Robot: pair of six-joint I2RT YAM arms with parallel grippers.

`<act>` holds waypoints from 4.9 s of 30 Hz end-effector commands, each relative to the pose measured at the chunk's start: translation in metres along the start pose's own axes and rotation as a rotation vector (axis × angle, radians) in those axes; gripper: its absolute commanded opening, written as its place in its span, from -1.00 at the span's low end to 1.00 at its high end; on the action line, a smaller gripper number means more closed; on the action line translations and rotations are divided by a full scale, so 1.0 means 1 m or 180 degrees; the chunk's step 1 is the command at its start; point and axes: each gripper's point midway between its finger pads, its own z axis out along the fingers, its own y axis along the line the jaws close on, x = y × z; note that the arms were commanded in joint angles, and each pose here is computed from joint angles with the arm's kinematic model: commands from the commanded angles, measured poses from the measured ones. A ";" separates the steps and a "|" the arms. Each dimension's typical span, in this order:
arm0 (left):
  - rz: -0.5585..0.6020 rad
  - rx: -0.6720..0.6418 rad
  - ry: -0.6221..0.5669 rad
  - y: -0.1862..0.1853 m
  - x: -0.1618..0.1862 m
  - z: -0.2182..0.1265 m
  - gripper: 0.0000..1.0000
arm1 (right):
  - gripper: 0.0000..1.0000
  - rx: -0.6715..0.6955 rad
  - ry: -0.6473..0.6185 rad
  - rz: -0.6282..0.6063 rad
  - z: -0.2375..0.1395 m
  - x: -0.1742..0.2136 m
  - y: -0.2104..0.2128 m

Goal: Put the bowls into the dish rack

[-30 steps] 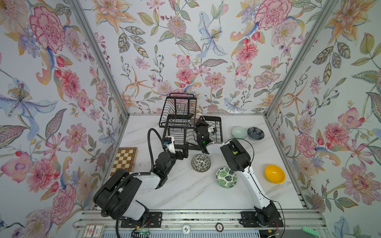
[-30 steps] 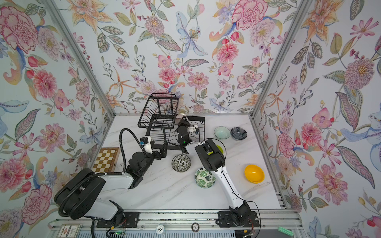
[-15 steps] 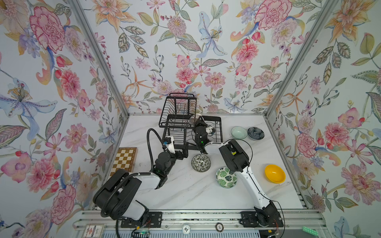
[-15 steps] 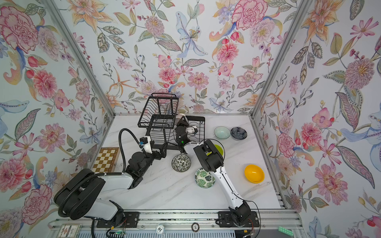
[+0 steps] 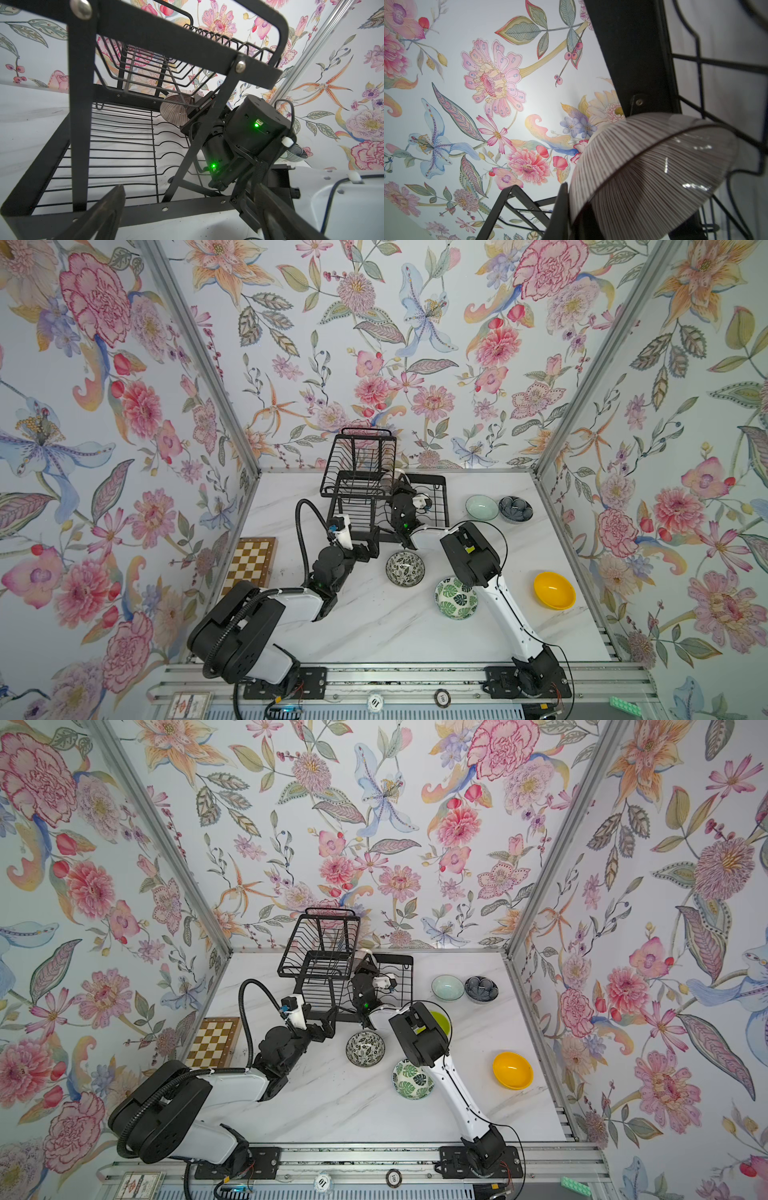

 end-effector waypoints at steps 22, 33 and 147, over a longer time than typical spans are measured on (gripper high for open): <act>-0.0071 -0.0044 -0.0072 0.005 -0.005 -0.003 0.98 | -0.75 0.0433 -0.0031 -0.0239 -0.007 -0.031 -0.070; -0.0077 -0.0041 -0.0078 0.005 -0.005 -0.003 0.98 | -0.74 0.0425 -0.0031 -0.0238 -0.008 -0.033 -0.069; -0.0078 0.0476 0.0092 -0.049 0.029 0.004 0.98 | 0.11 0.3580 0.2284 -0.5400 -0.124 -0.157 0.057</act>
